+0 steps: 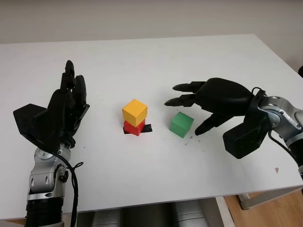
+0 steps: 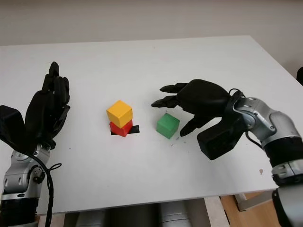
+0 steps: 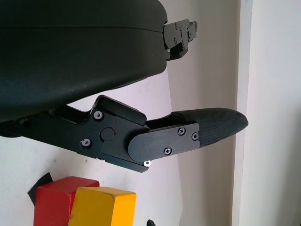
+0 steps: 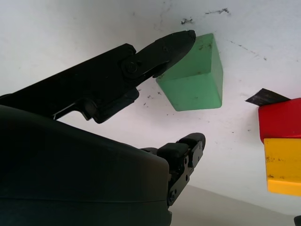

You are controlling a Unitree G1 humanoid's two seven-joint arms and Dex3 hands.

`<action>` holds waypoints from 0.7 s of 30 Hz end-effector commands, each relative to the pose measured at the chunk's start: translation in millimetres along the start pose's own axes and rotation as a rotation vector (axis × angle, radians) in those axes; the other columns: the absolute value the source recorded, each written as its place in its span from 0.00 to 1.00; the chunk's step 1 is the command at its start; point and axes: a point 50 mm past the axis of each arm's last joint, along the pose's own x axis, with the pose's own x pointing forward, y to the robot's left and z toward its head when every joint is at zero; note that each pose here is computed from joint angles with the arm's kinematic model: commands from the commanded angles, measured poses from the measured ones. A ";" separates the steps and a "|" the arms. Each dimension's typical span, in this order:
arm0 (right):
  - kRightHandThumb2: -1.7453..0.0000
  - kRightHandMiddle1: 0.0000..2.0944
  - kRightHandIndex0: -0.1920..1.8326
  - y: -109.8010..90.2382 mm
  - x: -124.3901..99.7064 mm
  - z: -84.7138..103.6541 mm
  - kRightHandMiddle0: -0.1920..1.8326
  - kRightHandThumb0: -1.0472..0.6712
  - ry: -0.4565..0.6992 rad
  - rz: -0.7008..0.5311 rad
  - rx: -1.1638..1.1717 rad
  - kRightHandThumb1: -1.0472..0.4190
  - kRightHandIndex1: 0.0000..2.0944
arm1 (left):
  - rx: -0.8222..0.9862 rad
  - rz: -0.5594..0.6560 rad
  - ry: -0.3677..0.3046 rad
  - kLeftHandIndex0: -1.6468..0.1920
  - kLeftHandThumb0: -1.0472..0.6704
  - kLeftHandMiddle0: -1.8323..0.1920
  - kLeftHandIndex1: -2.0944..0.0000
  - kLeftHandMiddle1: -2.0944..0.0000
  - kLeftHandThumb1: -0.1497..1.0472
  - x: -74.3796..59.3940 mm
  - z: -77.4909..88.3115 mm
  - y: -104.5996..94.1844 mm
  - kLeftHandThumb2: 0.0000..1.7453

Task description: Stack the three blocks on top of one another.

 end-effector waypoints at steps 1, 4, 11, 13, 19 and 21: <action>0.96 0.07 0.24 2.1 1.7 0.7 0.34 0.24 -0.004 -0.022 0.015 0.13 0.04 | 0.014 -0.018 -0.024 1.00 0.14 1.00 1.00 1.00 1.00 1.7 5.9 -0.8 0.36; 0.97 0.08 0.25 6.0 2.5 0.6 0.35 0.24 0.001 -0.024 0.017 0.12 0.04 | 0.029 -0.026 -0.015 1.00 0.13 1.00 1.00 1.00 1.00 0.4 5.3 -1.3 0.37; 0.97 0.08 0.24 12.5 3.7 0.4 0.35 0.25 0.003 0.006 0.036 0.12 0.03 | 0.030 -0.027 -0.015 1.00 0.12 1.00 1.00 1.00 1.00 -0.9 4.4 -1.6 0.37; 0.97 0.09 0.24 14.6 4.0 0.6 0.36 0.26 0.002 0.011 0.033 0.12 0.03 | 0.029 -0.029 -0.019 1.00 0.12 1.00 1.00 1.00 1.00 -0.9 5.0 -2.2 0.37; 0.97 0.11 0.24 16.8 4.5 0.7 0.38 0.31 0.014 0.036 0.002 0.10 0.03 | 0.029 -0.028 -0.022 1.00 0.12 1.00 1.00 1.00 1.00 -0.2 5.0 -4.0 0.37; 0.97 0.12 0.24 17.4 4.3 0.5 0.39 0.32 0.016 0.035 0.003 0.10 0.03 | 0.030 -0.029 -0.021 1.00 0.13 1.00 1.00 1.00 1.00 -0.1 4.9 -4.2 0.37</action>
